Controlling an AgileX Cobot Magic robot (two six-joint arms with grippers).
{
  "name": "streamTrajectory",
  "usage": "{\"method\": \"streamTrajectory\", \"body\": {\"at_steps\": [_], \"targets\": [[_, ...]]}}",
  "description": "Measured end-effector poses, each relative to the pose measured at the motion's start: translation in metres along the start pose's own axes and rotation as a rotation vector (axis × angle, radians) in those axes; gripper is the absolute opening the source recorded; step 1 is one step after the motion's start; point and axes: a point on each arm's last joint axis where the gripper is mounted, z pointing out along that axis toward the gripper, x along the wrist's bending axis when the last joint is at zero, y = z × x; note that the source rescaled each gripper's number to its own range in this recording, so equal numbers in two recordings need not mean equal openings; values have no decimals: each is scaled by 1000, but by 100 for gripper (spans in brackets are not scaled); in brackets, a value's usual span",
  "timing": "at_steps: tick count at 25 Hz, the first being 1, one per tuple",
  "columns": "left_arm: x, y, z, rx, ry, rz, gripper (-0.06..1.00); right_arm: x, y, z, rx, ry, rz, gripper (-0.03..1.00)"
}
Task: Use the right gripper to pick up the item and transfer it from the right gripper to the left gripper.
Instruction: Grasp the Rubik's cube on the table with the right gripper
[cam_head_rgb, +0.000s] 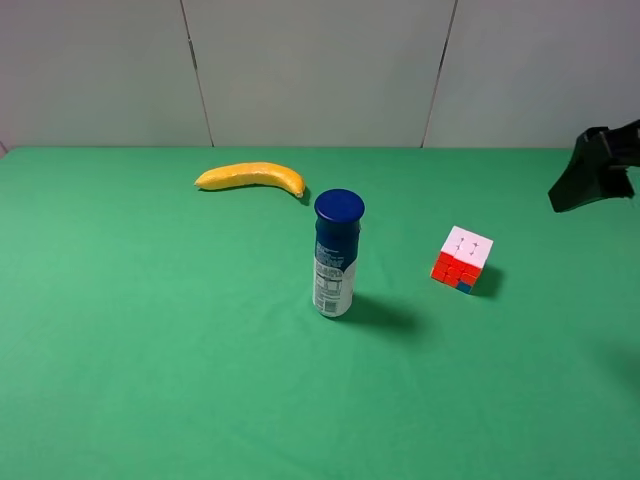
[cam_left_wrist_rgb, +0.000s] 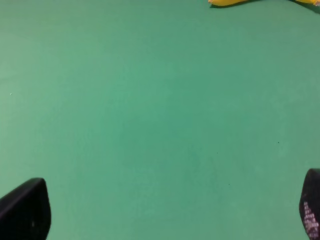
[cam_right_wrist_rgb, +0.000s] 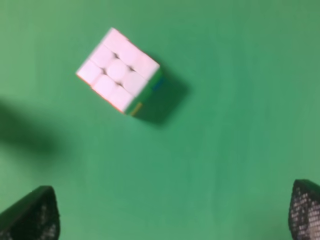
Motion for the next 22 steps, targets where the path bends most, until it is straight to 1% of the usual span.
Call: {"method": "streamTrajectory", "body": {"at_steps": [5, 11, 18, 22], "targets": [[0, 0, 0, 0, 0, 0, 100, 15, 30, 15, 30, 16, 0, 100], [0, 0, 0, 0, 0, 0, 100, 19, 53, 38, 107, 10, 50, 100], [0, 0, 0, 0, 0, 0, 100, 18, 56, 73, 206, -7, 104, 100], [0, 0, 0, 0, 0, 0, 100, 17, 56, 87, 247, -14, 114, 100]]}}
